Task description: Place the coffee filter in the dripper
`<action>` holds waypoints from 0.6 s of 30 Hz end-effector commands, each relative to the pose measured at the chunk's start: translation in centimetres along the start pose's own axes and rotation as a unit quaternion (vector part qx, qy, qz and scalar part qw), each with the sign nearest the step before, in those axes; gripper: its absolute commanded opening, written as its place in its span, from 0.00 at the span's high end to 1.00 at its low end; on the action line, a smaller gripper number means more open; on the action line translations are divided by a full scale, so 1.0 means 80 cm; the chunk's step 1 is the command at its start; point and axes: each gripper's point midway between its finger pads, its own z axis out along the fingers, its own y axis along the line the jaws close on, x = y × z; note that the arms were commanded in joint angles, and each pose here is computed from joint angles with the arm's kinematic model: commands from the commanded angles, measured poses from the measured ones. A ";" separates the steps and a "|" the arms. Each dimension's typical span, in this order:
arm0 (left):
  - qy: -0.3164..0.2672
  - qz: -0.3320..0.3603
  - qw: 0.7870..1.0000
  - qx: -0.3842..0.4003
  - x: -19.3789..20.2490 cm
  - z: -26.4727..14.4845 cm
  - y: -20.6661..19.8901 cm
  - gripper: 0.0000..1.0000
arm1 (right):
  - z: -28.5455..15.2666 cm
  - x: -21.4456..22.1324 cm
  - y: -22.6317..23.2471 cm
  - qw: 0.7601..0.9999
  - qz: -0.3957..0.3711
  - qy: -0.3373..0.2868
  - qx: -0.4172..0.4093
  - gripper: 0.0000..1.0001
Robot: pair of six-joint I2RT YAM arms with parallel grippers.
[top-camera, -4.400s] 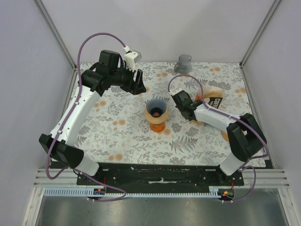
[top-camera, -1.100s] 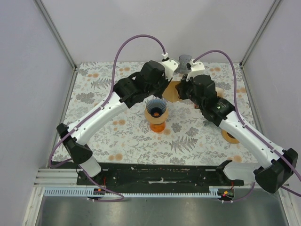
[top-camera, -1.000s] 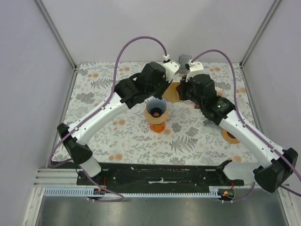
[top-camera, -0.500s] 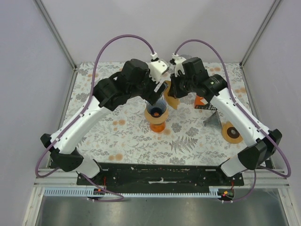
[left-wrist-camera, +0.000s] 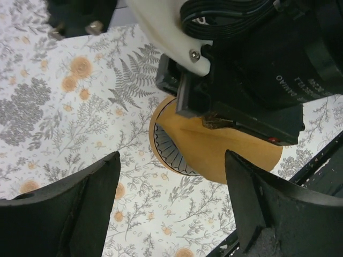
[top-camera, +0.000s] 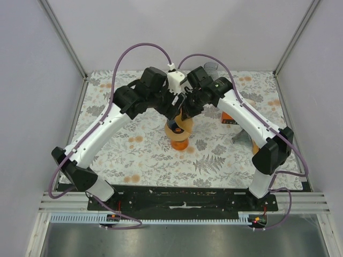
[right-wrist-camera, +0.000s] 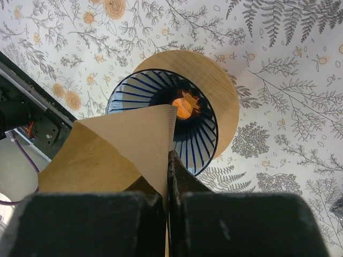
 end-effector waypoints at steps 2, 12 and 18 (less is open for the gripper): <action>0.008 -0.030 0.999 0.021 0.008 0.024 -0.008 0.21 | 0.000 -0.005 0.004 1.000 -0.012 0.007 0.006 1.00; 0.040 -0.045 0.998 -0.003 0.043 0.048 0.018 0.71 | 0.004 -0.018 0.004 1.000 -0.028 -0.009 0.007 0.92; 0.048 -0.046 0.998 0.005 0.050 0.052 0.015 0.91 | -0.012 -0.038 0.002 0.999 -0.032 -0.040 0.009 0.61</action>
